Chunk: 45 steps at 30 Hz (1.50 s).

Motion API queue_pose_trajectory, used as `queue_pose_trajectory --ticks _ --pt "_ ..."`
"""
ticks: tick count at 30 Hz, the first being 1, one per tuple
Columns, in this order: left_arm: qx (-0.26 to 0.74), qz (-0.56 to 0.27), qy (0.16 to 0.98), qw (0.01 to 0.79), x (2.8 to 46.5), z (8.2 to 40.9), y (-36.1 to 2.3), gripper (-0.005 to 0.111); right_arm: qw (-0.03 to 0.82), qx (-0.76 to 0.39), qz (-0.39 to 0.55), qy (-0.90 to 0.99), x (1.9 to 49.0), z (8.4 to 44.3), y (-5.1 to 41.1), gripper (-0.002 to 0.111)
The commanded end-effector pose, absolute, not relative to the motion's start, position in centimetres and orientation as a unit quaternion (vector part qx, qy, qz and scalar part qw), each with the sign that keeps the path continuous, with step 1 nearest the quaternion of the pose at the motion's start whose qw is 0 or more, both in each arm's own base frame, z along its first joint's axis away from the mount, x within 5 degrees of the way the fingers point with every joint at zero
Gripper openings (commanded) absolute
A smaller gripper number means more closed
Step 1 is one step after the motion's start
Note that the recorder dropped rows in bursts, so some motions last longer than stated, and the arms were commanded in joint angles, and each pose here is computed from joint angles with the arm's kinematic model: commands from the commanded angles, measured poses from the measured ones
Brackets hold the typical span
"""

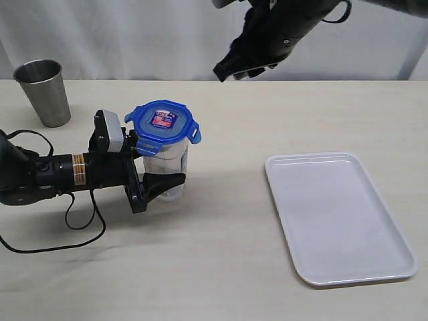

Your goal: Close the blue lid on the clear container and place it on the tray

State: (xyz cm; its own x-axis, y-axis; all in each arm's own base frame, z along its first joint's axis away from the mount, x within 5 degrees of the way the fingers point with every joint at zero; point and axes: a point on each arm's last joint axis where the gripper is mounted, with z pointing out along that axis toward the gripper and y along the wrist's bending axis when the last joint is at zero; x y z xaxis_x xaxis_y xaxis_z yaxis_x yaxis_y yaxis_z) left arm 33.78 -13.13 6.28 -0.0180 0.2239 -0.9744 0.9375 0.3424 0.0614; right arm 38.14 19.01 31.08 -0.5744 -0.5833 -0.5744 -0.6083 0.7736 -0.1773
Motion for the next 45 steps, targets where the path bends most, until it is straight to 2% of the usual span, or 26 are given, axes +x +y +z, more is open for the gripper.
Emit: queue_pose_trajectory --ticks 1,4,12,18,24,35,45 --pt "0.48 -0.332 0.632 0.51 33.7 6.2 -13.3 0.0 0.296 -0.497 0.206 0.789 35.0 33.4 22.6 0.036" --pt "0.481 -0.329 0.635 0.508 33.7 6.1 -13.3 0.0 0.291 -0.533 0.224 0.762 33.6 33.4 24.5 0.036" --pt "0.481 -0.329 0.634 0.508 33.7 6.1 -13.3 0.0 0.245 -0.586 0.103 0.766 31.3 30.2 28.9 0.036" --pt "0.479 -0.33 0.635 0.508 33.7 6.1 -13.3 0.0 0.248 -0.581 0.08 0.771 31.3 28.9 30.2 0.051" --pt "0.48 -0.33 0.634 0.508 33.7 6.1 -13.3 0.0 0.25 -0.584 0.058 0.77 31.8 28.3 30.2 0.047" --pt "0.478 -0.331 0.634 0.51 33.7 6.2 -13.3 0.0 0.22 -0.615 0.02 0.757 32.6 25.8 30.3 0.047" --pt "0.478 -0.332 0.633 0.511 33.7 6.2 -13.4 0.0 0.191 -0.679 -0.099 0.702 32.0 22.8 32.2 0.047"
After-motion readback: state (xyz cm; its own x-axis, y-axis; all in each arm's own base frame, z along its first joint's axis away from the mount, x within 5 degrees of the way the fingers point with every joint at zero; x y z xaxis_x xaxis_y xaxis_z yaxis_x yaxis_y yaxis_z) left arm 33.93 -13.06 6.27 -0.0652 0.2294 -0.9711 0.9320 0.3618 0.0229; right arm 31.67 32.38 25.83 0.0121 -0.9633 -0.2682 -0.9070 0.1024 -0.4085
